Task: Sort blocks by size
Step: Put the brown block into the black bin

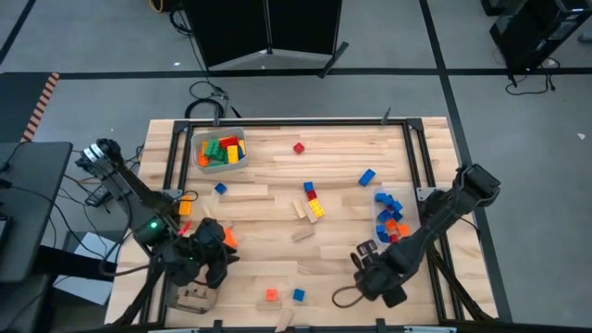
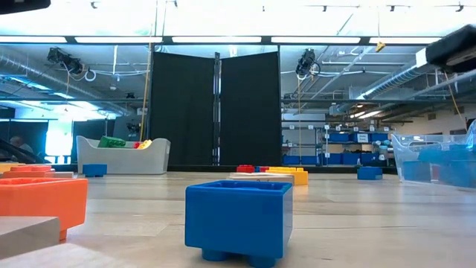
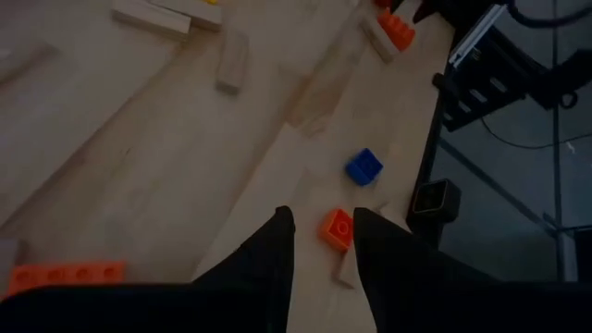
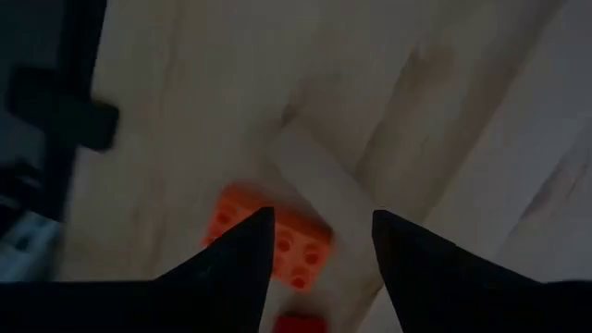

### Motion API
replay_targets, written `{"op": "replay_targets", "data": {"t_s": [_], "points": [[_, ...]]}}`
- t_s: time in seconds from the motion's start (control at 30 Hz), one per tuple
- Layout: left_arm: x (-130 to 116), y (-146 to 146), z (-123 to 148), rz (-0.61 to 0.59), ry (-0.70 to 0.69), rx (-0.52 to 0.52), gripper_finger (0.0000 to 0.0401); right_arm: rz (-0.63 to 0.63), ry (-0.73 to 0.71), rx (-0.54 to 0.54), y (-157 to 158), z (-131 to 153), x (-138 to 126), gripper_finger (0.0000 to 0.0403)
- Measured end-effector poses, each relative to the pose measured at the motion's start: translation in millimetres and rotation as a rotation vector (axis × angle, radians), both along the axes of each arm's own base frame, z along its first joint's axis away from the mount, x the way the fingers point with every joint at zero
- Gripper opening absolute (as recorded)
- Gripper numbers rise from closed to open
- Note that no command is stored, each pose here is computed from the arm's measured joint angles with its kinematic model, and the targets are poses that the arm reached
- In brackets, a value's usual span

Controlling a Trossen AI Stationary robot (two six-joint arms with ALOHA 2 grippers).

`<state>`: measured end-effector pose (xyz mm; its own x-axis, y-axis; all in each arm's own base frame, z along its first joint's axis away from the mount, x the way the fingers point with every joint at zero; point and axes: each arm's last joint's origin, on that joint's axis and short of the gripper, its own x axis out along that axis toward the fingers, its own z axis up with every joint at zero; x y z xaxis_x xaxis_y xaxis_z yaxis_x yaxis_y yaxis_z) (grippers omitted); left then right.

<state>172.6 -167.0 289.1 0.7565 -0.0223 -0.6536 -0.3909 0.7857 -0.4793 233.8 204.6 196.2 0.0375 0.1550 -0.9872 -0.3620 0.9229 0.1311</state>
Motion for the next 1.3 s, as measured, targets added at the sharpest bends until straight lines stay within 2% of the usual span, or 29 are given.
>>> {"op": "replay_targets", "data": {"t_s": [0.07,0.17,0.6,0.77,0.83,0.97,1.1,1.17,1.3], "points": [[0.6,0.8,-0.2,0.004,0.001,0.001,0.0122,0.088,-0.033,-0.029,5.6,-2.0,-3.0,0.0197],[0.6,0.8,-0.2,0.003,0.001,0.0,0.0122,0.154,-0.071,-0.076,9.9,-4.0,-5.9,0.0198],[2.1,-0.8,1.6,0.003,-0.019,-0.022,0.0122,0.248,0.014,-0.167,19.5,-49.8,2.3,0.024],[3.0,-1.8,2.8,0.003,-0.032,-0.037,0.0122,0.254,0.041,-0.172,22.7,-63.4,5.2,0.0226],[3.1,-1.9,3.0,0.005,-0.035,-0.039,0.0122,0.229,0.045,-0.173,23.0,-64.7,5.5,0.02],[3.2,-2.0,3.1,0.007,-0.036,-0.041,0.0122,0.151,0.052,-0.166,21.8,-63.1,5.6,0.0122],[4.6,-3.5,4.9,0.007,-0.057,-0.063,0.0122,0.058,0.048,-0.163,15.5,-53.8,6.3,0.0119],[5.1,-4.0,5.5,0.008,-0.064,-0.07,0.0122,-0.026,0.014,-0.203,7.0,-44.0,7.2,0.0119],[6.3,-2.7,5.9,0.026,-0.076,-0.061,0.0122,-0.22,-0.139,-0.245,-8.3,-10.6,7.2,0.0119]]}}
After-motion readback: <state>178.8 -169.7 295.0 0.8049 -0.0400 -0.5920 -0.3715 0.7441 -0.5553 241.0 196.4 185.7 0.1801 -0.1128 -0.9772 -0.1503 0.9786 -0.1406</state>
